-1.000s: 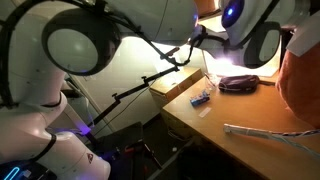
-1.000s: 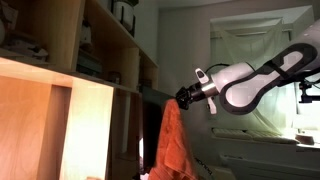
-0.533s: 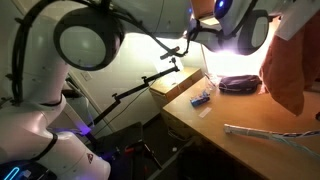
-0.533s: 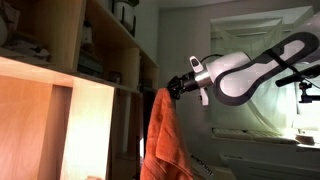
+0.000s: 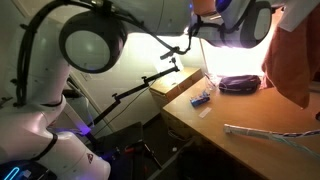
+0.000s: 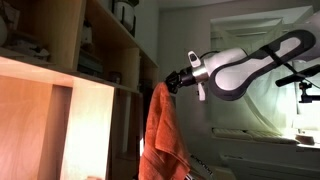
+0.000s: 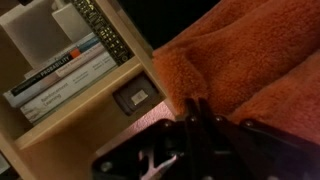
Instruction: Pick up the towel and wipe the screen of the computer monitor
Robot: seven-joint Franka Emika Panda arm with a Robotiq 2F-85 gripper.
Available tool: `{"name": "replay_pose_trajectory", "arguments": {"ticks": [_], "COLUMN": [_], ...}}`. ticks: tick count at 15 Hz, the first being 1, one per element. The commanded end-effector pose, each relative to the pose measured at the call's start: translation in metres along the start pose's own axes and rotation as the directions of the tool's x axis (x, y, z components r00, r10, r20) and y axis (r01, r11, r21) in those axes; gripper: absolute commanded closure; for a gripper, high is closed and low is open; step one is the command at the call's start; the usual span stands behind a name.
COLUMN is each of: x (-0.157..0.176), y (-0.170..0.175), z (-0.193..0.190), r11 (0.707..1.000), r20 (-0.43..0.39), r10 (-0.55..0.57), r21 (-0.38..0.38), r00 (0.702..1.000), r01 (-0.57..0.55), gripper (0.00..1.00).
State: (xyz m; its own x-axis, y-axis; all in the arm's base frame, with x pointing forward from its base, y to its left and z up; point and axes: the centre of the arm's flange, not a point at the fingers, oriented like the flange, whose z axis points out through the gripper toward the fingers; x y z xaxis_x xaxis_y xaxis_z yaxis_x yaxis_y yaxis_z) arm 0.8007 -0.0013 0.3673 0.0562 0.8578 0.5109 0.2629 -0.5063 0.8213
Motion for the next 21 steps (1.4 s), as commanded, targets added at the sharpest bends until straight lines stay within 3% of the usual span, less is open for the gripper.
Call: {"name": "replay_pose_trajectory", "arguments": {"ticks": [1, 6, 12, 16, 21], "x": [-0.008, -0.039, -0.098, -0.14, -0.163], "y": [0.016, 0.003, 0.008, 0.028, 0.057], "z": [0.026, 0.059, 0.082, 0.085, 0.074], "r11": [1.0, 0.996, 0.992, 0.991, 0.993], "r20": [0.017, 0.103, 0.214, 0.28, 0.33], "r10": [0.006, 0.006, 0.033, 0.065, 0.096], "r21": [0.008, 0.087, 0.115, 0.091, 0.029], "r00": [1.0, 0.995, 0.976, 0.958, 0.939], "r01": [-0.006, -0.015, -0.059, -0.093, -0.111], "gripper": [0.96, 0.96, 0.96, 0.96, 0.96]}}
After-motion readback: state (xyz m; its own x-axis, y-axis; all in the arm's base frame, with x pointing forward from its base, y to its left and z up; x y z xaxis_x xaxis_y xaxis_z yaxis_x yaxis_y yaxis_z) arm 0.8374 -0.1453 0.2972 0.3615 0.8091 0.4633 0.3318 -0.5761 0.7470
